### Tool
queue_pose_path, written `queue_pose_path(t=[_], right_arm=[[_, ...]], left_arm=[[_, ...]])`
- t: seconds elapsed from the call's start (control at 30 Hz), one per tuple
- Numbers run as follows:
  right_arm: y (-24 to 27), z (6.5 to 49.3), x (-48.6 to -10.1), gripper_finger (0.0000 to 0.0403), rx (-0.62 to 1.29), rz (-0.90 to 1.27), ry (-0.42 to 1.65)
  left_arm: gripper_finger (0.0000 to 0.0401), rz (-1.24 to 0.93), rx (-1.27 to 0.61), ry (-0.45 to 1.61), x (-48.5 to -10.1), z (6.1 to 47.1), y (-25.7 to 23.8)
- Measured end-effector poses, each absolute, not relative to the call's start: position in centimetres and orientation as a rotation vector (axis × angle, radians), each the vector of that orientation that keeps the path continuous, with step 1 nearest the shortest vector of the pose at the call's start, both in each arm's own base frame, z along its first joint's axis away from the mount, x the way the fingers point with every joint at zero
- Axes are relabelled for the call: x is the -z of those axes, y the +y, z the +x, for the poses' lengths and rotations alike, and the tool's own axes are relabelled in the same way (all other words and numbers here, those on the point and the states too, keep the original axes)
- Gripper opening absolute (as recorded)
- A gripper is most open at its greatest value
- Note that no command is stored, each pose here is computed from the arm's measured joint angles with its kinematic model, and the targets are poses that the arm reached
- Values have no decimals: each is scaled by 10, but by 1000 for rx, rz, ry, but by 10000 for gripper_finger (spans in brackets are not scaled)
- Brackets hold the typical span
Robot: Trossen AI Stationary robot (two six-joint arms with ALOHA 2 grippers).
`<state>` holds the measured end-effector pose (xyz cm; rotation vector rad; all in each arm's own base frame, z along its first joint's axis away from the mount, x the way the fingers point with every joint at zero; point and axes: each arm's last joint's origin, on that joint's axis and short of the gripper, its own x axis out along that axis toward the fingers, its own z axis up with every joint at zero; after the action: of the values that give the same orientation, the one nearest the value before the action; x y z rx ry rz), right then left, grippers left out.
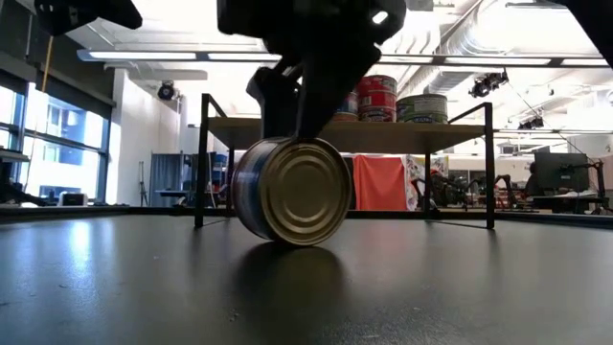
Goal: Stack canned seafood by type on shelf
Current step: Stack the blue tuna can on top of the blue tuna can on the shelf
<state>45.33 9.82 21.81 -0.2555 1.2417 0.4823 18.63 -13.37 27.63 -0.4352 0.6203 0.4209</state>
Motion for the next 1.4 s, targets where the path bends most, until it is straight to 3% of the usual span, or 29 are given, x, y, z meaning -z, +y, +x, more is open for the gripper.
queue_pose_path(t=[0.3,0.43,0.63,0.73,0.9,1.13,1.4], right_arm=[[97,449,-194,311,-376,-255,1312],[97,446,-186,265,-354,-233,1340],[98,445,-189,165,-329,-207,1352],[98,444,-210,165,-340,-220,1347],[92,431,-278,165,-300,-292,1256],[58,411,-364,165,24,-450,1090],[-7,375,-407,167,457,-553,1087]], left_arm=[[0,-366,-462,530,-291,173,-119],[0,-327,-484,487,-297,169,-113],[0,-317,-533,418,-306,163,-101],[0,-309,-535,392,-312,158,-95],[0,-271,-561,343,-322,150,-82],[0,-232,-608,323,-327,148,-70],[0,-243,-622,345,-325,154,-68]])
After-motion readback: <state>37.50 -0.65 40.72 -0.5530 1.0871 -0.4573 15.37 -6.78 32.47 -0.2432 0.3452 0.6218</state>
